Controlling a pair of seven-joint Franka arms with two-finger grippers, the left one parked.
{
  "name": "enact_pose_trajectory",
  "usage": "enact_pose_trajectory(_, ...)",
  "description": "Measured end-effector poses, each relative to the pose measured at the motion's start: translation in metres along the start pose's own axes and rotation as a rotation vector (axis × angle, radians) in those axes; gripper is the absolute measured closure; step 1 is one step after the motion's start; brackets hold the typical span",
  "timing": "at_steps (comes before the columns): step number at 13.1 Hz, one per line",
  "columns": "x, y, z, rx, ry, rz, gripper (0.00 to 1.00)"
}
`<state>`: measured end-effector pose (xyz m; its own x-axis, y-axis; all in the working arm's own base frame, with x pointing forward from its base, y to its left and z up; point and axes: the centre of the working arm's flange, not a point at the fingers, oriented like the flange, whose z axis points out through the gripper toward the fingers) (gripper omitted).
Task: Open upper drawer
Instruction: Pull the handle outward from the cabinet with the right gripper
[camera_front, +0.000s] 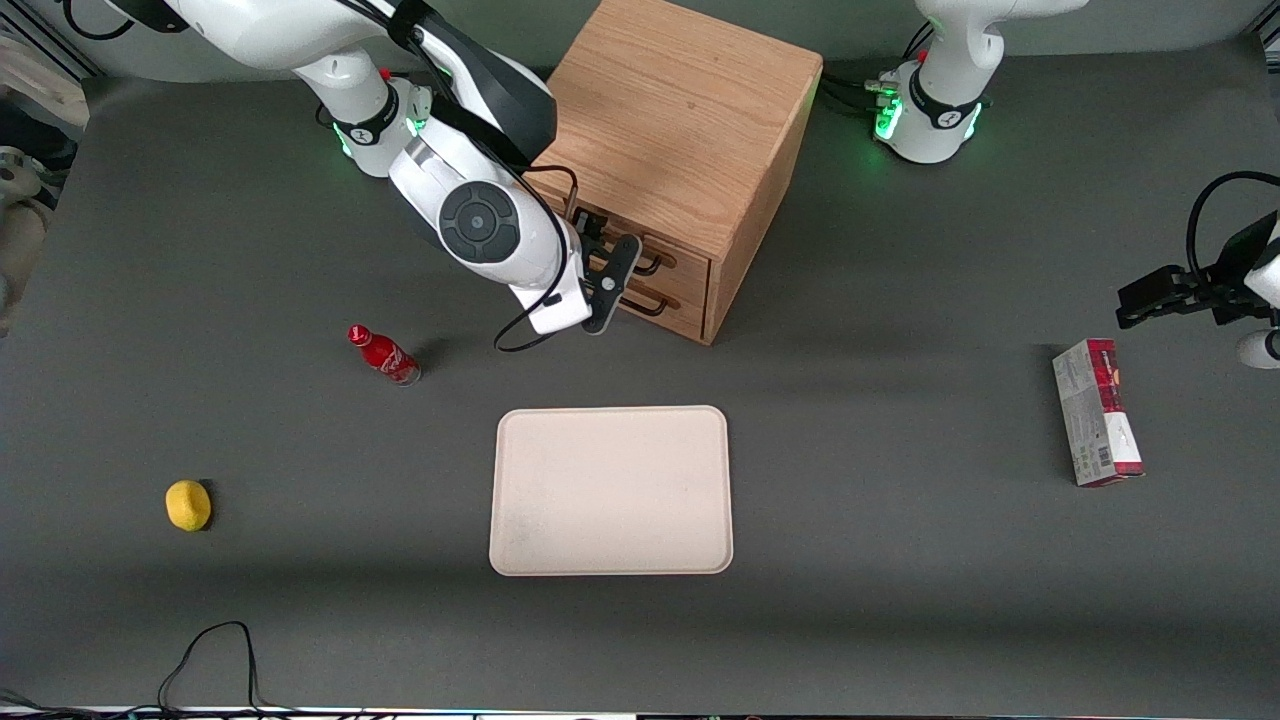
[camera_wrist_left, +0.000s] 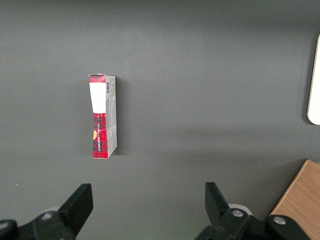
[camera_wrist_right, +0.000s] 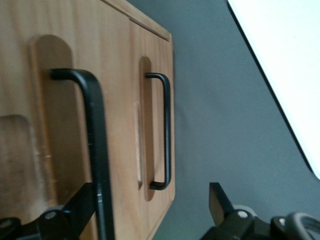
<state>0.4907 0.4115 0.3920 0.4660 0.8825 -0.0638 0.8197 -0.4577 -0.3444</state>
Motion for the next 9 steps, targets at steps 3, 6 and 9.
enact_pose_trajectory(3,0.001,0.005,0.003,-0.025,-0.002,-0.012,0.00)
enact_pose_trajectory(6,0.001,0.017,0.006,-0.053,-0.001,-0.012,0.00)
enact_pose_trajectory(9,-0.005,0.044,-0.002,-0.065,0.015,-0.015,0.00)
